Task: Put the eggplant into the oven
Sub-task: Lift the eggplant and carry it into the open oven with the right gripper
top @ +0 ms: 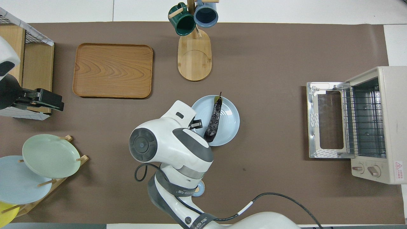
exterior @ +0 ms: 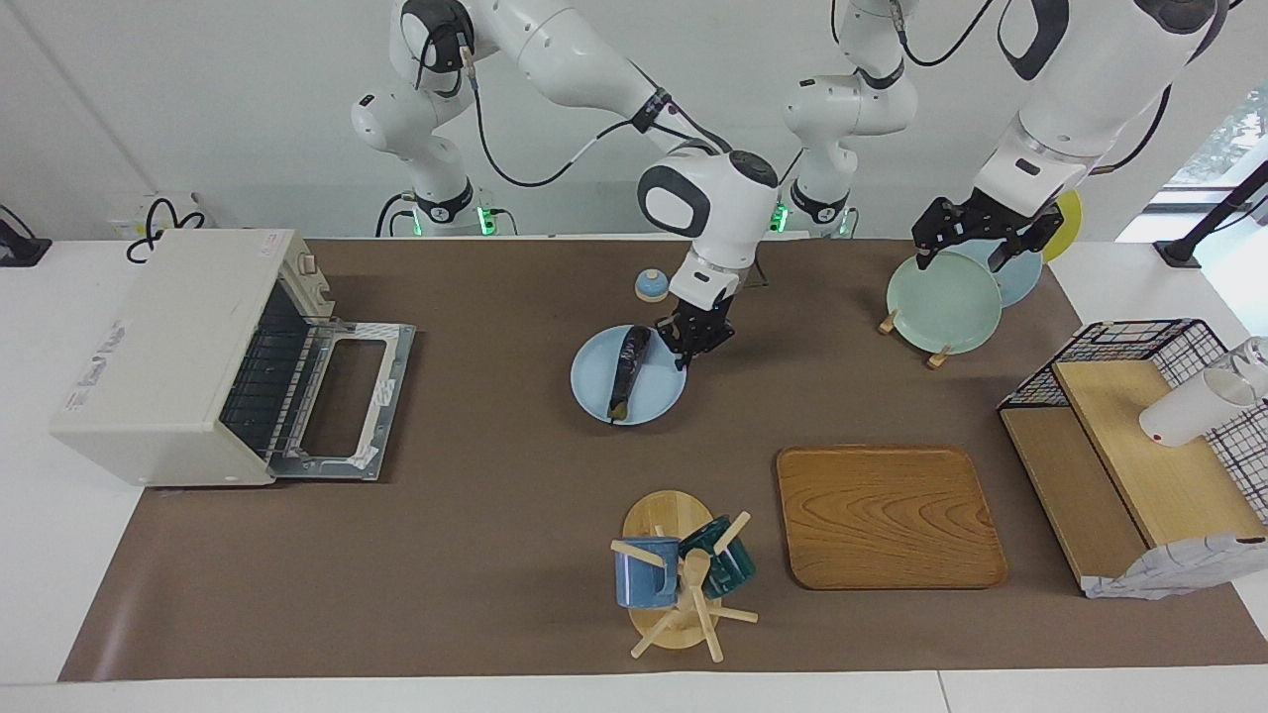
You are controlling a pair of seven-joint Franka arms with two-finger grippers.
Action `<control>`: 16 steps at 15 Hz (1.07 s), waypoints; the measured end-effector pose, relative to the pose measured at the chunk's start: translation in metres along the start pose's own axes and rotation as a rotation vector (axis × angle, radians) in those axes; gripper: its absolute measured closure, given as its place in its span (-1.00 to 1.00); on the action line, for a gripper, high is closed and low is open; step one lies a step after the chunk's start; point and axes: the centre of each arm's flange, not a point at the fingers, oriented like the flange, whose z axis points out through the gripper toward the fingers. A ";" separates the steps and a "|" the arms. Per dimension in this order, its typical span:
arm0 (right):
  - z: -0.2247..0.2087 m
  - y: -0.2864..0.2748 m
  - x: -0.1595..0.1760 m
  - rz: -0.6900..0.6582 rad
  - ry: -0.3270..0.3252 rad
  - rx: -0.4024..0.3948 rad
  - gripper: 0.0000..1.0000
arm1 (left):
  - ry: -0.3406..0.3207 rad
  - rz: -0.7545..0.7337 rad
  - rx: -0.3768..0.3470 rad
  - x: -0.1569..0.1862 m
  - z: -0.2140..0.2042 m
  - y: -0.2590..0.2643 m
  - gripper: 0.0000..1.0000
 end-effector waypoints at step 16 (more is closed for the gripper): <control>0.055 0.397 -0.033 -0.006 -0.261 -0.052 0.95 | 0.002 -0.017 -0.001 -0.001 -0.001 -0.010 -1.00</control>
